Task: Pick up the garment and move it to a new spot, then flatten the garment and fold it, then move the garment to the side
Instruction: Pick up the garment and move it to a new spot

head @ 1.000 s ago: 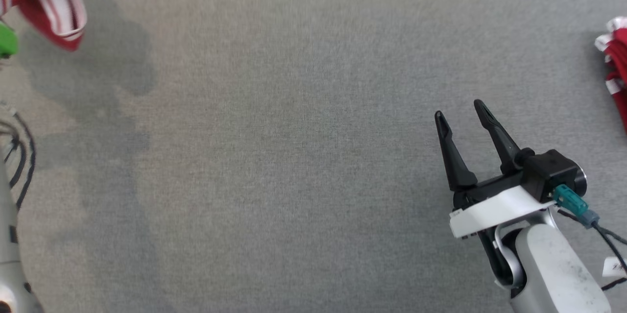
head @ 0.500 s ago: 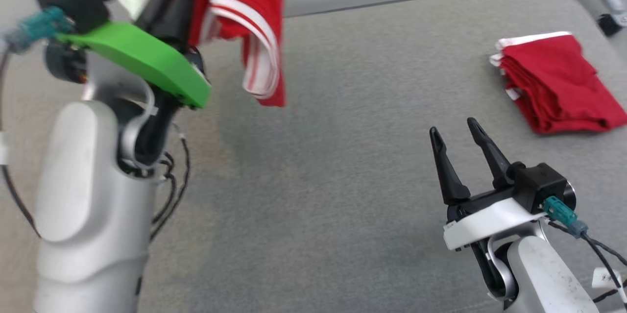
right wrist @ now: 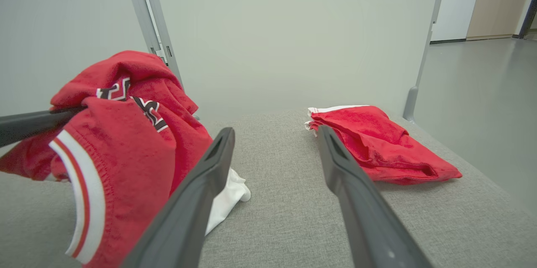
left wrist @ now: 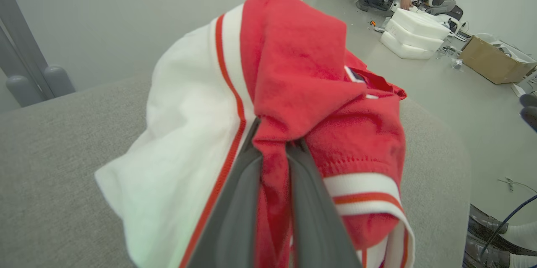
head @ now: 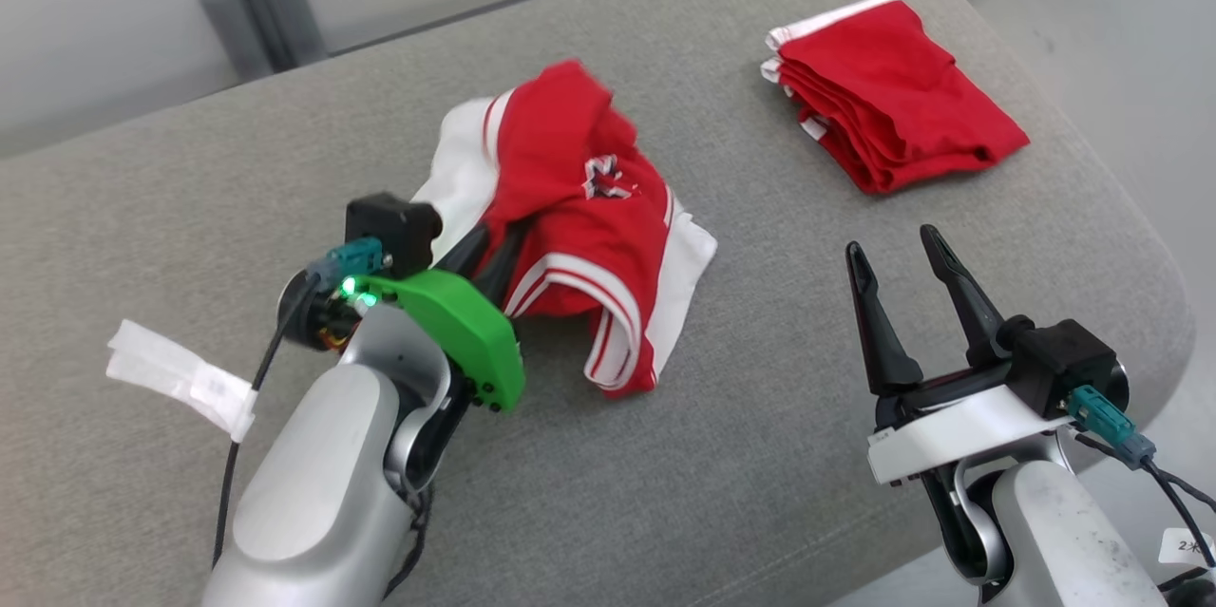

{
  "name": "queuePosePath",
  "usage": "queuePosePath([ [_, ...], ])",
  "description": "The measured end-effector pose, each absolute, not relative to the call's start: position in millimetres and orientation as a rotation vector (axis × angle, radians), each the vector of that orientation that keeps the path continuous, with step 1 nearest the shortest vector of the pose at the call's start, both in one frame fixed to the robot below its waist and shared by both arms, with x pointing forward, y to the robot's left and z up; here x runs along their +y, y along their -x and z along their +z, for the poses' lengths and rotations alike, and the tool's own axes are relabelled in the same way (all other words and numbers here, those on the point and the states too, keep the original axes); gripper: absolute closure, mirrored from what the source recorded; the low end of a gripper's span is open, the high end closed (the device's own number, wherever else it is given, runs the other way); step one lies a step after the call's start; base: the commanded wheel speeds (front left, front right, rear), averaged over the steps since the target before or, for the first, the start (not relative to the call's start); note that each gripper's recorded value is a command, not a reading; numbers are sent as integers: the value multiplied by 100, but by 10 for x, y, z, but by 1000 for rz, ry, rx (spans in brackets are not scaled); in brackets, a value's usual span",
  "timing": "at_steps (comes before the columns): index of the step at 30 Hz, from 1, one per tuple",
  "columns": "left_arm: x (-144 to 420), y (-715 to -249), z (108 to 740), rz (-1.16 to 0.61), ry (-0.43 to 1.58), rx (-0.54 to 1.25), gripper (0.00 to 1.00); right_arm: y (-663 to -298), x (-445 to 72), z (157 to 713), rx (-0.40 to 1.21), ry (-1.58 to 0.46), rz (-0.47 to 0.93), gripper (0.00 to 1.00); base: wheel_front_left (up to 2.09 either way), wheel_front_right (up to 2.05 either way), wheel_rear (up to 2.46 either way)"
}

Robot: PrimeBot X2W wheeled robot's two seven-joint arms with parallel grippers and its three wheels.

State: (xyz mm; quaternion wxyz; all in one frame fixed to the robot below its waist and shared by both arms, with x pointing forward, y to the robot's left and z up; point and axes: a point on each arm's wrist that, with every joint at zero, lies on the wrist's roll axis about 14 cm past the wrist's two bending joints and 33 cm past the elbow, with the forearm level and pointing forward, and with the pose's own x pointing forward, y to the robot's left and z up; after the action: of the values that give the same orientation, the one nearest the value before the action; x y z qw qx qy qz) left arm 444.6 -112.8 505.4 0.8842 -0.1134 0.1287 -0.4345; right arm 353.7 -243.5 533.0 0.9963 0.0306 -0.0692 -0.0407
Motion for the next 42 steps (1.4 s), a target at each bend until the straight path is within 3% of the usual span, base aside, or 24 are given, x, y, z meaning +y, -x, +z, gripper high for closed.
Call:
queuePosePath([
  [2,-1075,-4498,4775,-869,185,311,100,-3528,-2472,5302,-129,-58,-96,0,0,0,0],
  [3,-1055,-4514,4637,-853,167,336,58,-3527,-2493,5286,-123,-57,-103,0,0,0,0],
  [4,-1034,-4522,4515,-846,147,357,0,-3526,-2518,5273,-118,-54,-112,0,0,0,0],
  [8,-1048,-4522,4312,-824,172,390,0,-3538,-2587,5217,-101,-45,-135,0,0,0,0],
  [16,-861,-4679,4682,-741,340,205,0,-3650,-2611,5230,-109,-27,-120,0,0,0,0],
  [22,-318,-4758,5016,-581,449,56,0,-3758,-2539,5269,-127,-22,-81,0,0,0,0],
  [32,812,-4456,5096,-313,298,-54,0,-3972,-2290,5104,-84,-70,-1,0,0,0,0],
  [42,1330,-4025,5009,-175,266,-46,0,-3967,-1970,4980,-43,-102,80,0,0,0,0],
])
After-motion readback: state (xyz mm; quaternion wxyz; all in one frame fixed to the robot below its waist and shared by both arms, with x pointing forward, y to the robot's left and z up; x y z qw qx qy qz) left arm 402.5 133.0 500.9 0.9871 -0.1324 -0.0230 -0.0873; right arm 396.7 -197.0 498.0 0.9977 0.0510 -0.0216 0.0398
